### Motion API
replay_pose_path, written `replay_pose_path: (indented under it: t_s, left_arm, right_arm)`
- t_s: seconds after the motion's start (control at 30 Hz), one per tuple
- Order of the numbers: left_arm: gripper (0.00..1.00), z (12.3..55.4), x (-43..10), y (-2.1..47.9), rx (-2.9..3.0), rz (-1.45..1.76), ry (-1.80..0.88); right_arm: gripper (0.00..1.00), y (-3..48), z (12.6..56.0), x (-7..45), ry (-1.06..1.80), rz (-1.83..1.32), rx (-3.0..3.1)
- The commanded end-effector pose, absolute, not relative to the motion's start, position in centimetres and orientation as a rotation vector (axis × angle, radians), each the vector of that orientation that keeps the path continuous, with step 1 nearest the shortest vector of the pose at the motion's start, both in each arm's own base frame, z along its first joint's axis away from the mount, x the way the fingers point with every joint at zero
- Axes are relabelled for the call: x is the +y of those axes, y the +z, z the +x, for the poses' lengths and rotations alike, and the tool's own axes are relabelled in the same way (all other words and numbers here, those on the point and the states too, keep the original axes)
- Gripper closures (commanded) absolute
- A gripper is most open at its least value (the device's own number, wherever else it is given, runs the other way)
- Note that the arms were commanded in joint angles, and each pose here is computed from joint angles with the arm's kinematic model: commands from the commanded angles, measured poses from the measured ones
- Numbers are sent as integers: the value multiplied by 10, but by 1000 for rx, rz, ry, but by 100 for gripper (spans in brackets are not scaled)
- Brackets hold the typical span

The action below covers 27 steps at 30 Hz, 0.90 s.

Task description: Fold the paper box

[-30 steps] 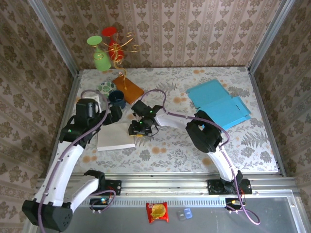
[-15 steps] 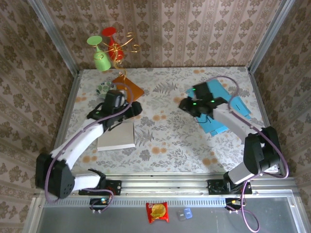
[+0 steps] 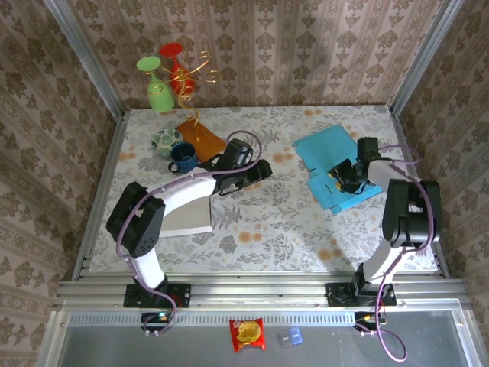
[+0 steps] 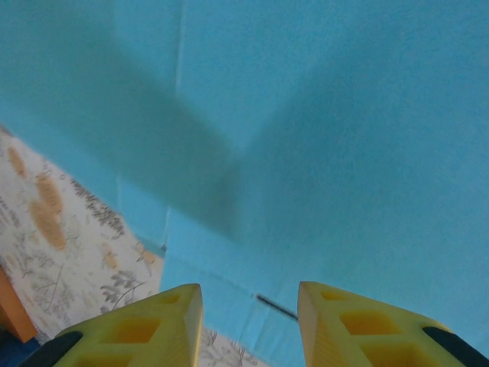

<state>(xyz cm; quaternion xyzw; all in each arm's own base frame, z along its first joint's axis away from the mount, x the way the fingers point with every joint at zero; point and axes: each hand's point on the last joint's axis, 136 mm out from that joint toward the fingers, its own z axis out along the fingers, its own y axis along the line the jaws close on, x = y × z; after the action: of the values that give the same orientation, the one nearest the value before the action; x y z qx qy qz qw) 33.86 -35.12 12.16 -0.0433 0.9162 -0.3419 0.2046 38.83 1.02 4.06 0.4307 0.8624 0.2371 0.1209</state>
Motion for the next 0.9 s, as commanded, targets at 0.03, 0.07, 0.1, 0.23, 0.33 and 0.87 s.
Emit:
replay_pose_path:
  t_s: [0.03, 0.07, 0.1, 0.23, 0.33, 0.87]
  left_arm:
    - [33, 342, -368, 136, 2519, -162, -1047]
    - [33, 341, -367, 134, 2522, -164, -1045]
    - [33, 339, -366, 133, 2526, -168, -1042]
    - [33, 335, -355, 130, 2537, -189, -1026]
    - [33, 329, -346, 127, 2549, -198, -1021]
    - [33, 311, -307, 103, 2611, -466, -1053]
  right_arm:
    - [62, 28, 393, 25, 799, 1331, 2524]
    - [62, 24, 391, 29, 815, 1355, 2522]
    - [62, 21, 389, 34, 824, 1364, 2525]
    - [63, 9, 376, 54, 837, 1422, 2529]
    - [63, 2, 368, 71, 883, 1511, 2480]
    - [63, 27, 380, 215, 1238, 1884, 2131]
